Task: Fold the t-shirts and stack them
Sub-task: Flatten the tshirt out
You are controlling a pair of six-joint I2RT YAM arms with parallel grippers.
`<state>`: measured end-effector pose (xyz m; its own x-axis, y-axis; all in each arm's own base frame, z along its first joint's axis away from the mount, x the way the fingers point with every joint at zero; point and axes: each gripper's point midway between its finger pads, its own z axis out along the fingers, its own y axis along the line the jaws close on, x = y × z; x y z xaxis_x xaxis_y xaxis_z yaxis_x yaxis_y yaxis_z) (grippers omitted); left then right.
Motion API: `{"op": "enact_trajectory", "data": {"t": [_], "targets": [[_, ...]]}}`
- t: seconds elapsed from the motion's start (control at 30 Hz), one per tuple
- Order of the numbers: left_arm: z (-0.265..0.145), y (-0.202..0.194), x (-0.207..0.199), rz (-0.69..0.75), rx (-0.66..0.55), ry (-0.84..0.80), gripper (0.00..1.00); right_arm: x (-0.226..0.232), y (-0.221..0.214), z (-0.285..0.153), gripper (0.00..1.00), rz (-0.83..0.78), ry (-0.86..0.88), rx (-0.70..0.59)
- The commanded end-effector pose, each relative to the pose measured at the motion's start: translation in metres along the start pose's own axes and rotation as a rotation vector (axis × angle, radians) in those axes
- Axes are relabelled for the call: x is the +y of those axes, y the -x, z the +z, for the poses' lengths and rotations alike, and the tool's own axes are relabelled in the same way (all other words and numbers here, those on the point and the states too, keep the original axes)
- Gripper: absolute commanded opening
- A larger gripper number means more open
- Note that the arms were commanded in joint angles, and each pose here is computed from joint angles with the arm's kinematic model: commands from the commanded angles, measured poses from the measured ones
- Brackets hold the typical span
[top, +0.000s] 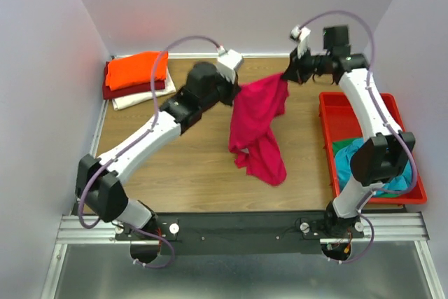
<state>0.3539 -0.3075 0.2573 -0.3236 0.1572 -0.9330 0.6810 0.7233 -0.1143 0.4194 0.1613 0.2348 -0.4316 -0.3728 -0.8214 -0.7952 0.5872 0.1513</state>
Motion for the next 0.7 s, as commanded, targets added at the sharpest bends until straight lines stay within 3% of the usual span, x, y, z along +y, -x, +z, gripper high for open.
{"op": "enact_trajectory", "data": {"t": [0.0,0.1,0.17,0.33,0.5,0.67], "targets": [[-0.072,0.131,0.013,0.093,-0.315,0.112,0.00,0.027,0.085,-0.071,0.01,-0.201,-0.089,-0.166],[-0.120,0.177,-0.004,0.143,-0.452,0.067,0.00,0.068,0.113,-0.107,0.00,-0.310,-0.035,-0.275],[-0.131,0.175,-0.011,0.144,-0.465,0.035,0.00,0.088,0.102,-0.112,0.01,-0.342,0.021,-0.287],[-0.135,0.108,-0.024,0.088,-0.390,-0.048,0.00,0.148,0.059,-0.132,0.01,-0.435,0.153,-0.324],[-0.140,0.072,-0.023,0.047,-0.361,-0.055,0.00,0.148,0.043,-0.137,0.00,-0.427,0.082,-0.300],[-0.147,0.114,-0.035,0.081,-0.429,-0.101,0.00,0.127,0.093,-0.160,0.00,-0.404,-0.077,-0.358]]}}
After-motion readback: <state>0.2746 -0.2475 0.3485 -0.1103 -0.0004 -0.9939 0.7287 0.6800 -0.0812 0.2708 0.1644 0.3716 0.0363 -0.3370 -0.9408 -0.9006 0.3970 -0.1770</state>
